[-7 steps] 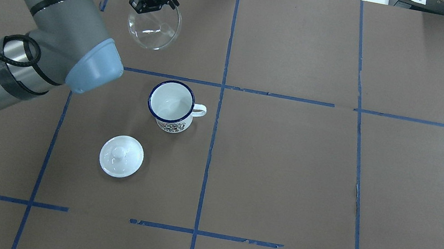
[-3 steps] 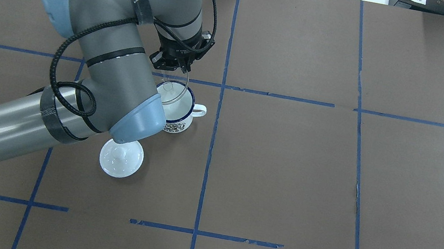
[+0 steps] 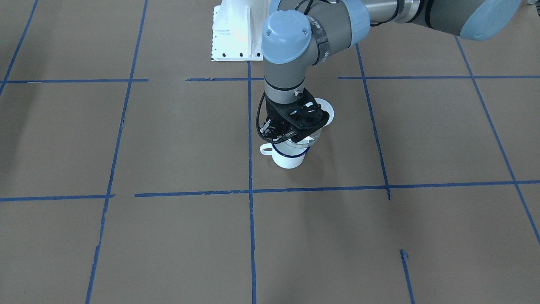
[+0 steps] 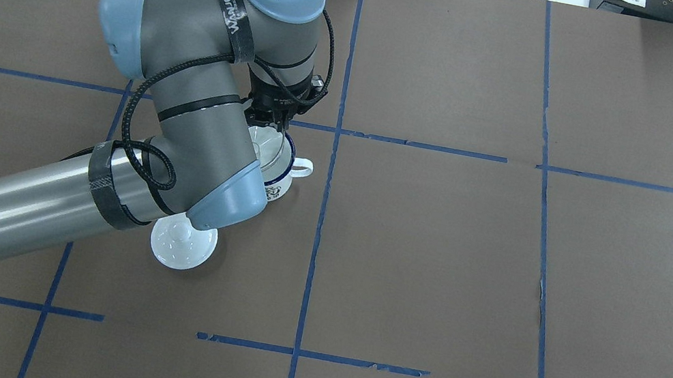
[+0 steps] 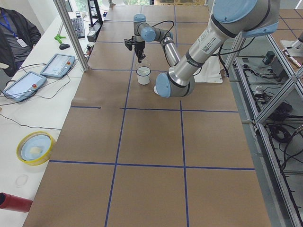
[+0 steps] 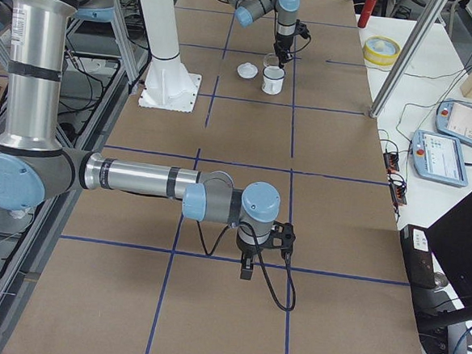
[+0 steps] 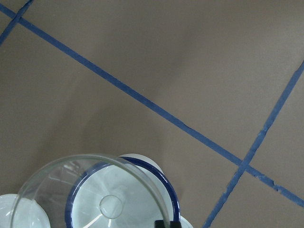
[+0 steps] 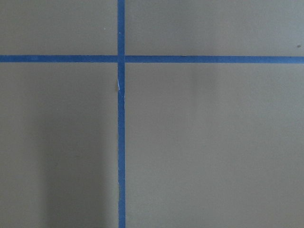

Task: Place funnel on cup
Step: 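Carry the glass funnel over the enamel mug with the left gripper, then lower the glass funnel into the mug and open the left gripper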

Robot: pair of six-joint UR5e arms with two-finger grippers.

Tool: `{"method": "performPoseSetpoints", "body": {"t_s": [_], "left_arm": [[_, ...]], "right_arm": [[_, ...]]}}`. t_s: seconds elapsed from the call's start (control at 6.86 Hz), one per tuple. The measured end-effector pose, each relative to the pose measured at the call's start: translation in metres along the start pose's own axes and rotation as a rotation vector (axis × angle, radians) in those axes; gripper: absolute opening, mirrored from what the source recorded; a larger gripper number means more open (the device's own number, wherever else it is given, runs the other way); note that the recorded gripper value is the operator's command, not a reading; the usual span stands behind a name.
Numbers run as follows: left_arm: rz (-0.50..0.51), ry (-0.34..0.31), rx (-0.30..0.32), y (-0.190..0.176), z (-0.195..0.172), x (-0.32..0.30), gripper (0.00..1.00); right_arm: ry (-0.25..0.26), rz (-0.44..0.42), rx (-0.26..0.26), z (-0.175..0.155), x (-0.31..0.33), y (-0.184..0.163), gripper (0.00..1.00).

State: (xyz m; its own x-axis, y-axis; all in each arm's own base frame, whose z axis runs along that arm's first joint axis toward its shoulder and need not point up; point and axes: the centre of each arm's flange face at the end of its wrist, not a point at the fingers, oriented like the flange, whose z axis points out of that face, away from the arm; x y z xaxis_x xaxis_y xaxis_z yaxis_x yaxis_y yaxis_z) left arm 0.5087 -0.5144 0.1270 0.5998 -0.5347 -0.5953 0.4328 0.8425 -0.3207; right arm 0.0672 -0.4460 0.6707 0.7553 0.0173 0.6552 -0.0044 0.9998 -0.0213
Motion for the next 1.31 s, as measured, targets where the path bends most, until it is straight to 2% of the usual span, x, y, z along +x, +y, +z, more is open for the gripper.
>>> {"method": "performPoseSetpoints", "body": {"t_s": [0.58,0.73,1.02,1.17,1.31], "left_arm": [[0.034,-0.038,-0.009,0.006,0.021,0.013,0.0],[0.045,-0.044,-0.01,0.006,0.025,0.013,0.11],[0.056,-0.045,-0.012,0.007,0.026,0.013,0.75],[0.058,-0.045,-0.011,0.007,0.026,0.013,1.0],[0.06,-0.045,-0.011,0.007,0.026,0.013,1.0]], "right_arm": [[0.0,0.0,0.0,0.0,0.0,0.0,1.0],[0.0,0.0,0.0,0.0,0.0,0.0,1.0],[0.0,0.0,0.0,0.0,0.0,0.0,1.0],[0.0,0.0,0.0,0.0,0.0,0.0,1.0],[0.0,0.0,0.0,0.0,0.0,0.0,1.0]]}}
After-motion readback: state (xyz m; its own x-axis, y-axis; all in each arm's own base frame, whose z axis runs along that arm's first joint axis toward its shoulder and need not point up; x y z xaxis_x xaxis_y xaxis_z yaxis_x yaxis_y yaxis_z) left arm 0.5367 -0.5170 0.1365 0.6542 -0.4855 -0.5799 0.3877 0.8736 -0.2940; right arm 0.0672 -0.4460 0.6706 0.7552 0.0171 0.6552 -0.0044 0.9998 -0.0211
